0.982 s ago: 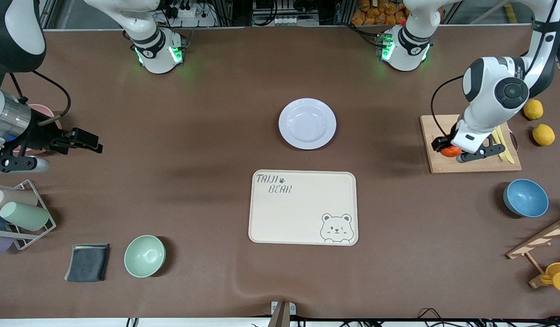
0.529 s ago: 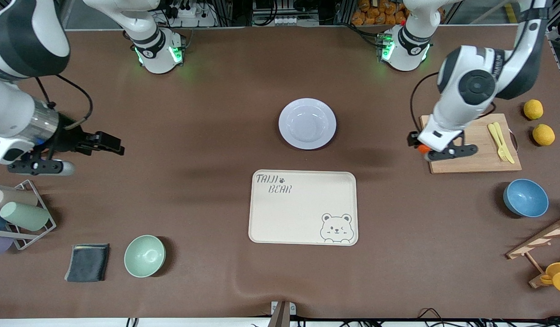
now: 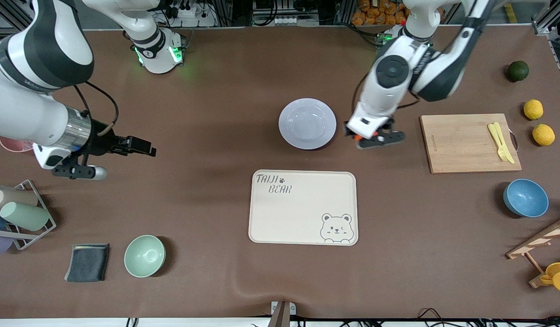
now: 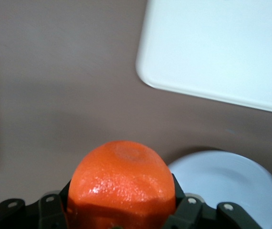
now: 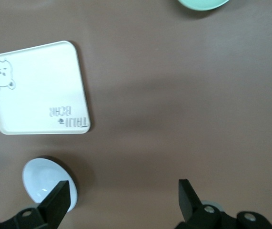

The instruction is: Place orange and plate with both arms

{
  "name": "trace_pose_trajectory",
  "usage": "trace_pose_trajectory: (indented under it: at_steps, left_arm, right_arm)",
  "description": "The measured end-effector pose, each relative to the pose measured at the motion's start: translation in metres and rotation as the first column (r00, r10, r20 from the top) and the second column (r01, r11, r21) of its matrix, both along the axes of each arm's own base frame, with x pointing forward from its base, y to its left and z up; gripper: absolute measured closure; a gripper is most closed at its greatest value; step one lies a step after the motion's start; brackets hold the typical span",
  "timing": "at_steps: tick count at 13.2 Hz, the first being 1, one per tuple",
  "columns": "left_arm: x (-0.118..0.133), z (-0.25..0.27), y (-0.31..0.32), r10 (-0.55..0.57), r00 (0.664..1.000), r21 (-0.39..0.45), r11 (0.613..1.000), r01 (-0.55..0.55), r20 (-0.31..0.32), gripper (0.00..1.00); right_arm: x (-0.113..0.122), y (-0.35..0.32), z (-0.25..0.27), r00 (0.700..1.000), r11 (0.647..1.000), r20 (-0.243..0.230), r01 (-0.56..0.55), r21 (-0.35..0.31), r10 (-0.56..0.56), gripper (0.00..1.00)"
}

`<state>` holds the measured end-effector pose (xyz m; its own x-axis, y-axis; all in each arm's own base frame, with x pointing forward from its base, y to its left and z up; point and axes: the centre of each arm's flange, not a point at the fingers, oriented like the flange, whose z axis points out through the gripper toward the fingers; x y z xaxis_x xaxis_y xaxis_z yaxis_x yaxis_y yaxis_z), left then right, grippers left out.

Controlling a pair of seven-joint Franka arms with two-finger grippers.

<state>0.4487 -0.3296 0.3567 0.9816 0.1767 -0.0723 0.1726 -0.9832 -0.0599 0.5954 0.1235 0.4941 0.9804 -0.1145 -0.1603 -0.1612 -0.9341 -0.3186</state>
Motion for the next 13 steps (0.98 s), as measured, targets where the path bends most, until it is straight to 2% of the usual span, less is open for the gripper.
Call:
trace_pose_trajectory:
  at_steps: [3,5,8,11,13]
  left_arm:
    - [-0.029,-0.026,-0.076,0.021,0.998,-0.022,1.000,-0.023,-0.054,0.28]
    - [-0.032,-0.050,-0.108,0.046,0.996,-0.016,0.999,-0.047,-0.072,0.28]
    - [-0.031,-0.096,-0.125,0.068,0.993,0.018,0.998,-0.066,-0.095,0.28]
    - [-0.031,-0.127,-0.124,0.094,0.985,0.035,0.995,-0.090,-0.144,0.28]
    - [-0.035,-0.139,-0.126,0.093,0.983,0.045,0.995,-0.087,-0.159,0.28]
  right_arm:
    - [-0.007,0.024,-0.032,1.000,0.998,-0.002,0.026,0.058,-0.026,0.00]
    - [-0.016,0.045,-0.056,0.997,0.989,-0.006,0.077,0.125,-0.077,0.00]
    - [-0.034,0.068,-0.091,0.985,0.963,-0.025,0.170,0.209,-0.169,0.00]
    - [-0.045,0.073,-0.104,0.975,0.935,-0.069,0.223,0.277,-0.212,0.00]
    - [-0.053,0.069,-0.121,0.976,0.907,-0.055,0.217,0.360,-0.211,0.00]
